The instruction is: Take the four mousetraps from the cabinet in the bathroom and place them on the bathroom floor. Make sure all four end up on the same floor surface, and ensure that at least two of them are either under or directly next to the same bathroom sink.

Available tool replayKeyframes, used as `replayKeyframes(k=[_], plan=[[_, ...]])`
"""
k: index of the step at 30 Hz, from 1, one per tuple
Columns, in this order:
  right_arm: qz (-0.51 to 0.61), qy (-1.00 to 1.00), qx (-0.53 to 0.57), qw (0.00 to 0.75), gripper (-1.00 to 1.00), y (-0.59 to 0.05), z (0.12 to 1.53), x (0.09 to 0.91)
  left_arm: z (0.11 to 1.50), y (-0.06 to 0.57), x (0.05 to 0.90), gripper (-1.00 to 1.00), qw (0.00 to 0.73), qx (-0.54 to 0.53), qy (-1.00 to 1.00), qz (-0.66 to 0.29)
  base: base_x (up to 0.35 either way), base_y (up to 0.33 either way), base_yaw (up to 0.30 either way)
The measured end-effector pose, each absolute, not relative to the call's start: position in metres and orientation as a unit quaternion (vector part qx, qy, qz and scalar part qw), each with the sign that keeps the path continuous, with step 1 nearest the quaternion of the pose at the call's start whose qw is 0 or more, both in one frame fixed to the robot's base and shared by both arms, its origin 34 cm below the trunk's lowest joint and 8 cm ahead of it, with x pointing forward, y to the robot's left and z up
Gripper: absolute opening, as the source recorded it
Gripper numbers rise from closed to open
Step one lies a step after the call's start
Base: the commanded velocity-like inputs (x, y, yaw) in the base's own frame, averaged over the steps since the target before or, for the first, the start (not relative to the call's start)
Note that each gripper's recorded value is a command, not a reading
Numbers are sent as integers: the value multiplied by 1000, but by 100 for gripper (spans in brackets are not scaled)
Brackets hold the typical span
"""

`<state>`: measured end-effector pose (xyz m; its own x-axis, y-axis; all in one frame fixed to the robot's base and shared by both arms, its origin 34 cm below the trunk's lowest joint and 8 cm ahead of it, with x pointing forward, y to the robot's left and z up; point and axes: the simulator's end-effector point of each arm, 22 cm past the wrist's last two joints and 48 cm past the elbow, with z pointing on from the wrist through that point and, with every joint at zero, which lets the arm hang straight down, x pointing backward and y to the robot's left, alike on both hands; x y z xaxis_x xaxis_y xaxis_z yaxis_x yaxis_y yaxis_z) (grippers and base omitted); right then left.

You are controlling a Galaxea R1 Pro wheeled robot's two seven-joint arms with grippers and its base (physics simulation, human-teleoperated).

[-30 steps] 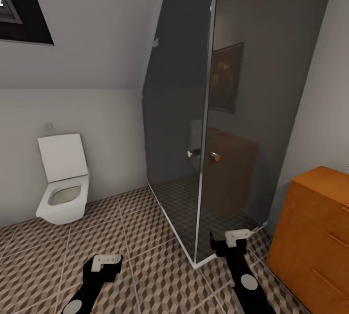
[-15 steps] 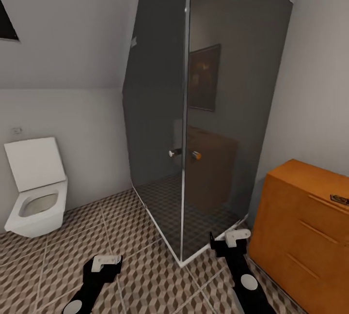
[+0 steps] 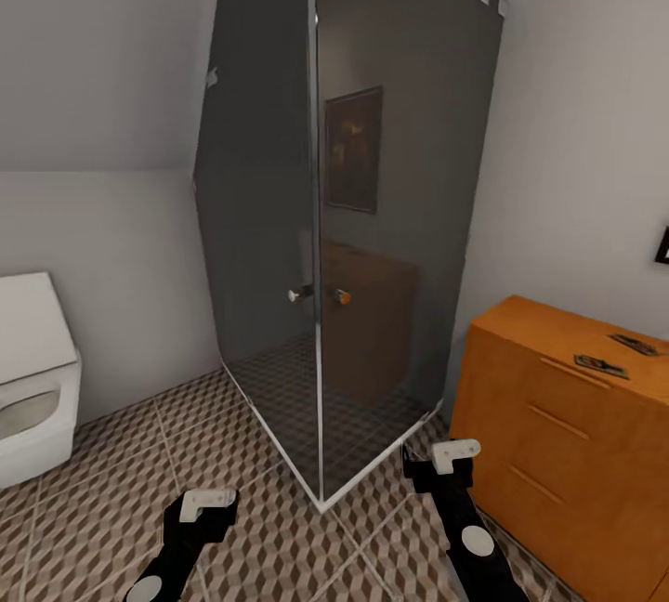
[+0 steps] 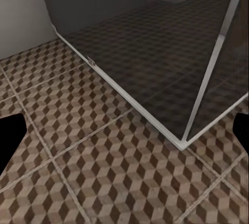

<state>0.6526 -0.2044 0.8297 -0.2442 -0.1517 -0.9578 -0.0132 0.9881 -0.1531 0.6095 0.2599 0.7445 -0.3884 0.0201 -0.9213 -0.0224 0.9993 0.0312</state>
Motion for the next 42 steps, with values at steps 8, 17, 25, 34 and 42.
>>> replayKeyframes(k=[8, 17, 25, 34, 42], plan=[[-56, 787, -52, 613, 100, -204, 830, 653, 744, 258, 609, 100, 552, -1, 833, 18, 0, 0, -241], [-56, 787, -52, 613, 100, -204, 830, 653, 742, 258, 609, 100, 551, -1, 834, 18, 0, 0, -241], [-57, 787, -52, 613, 100, -204, 830, 653, 742, 258, 608, 100, 550, -1, 835, 18, 0, 0, -241], [-57, 787, -52, 613, 100, -204, 830, 653, 742, 258, 608, 100, 550, -1, 835, 18, 0, 0, -241], [-57, 787, -52, 613, 100, -204, 830, 653, 742, 258, 608, 100, 550, -1, 835, 18, 0, 0, -241]])
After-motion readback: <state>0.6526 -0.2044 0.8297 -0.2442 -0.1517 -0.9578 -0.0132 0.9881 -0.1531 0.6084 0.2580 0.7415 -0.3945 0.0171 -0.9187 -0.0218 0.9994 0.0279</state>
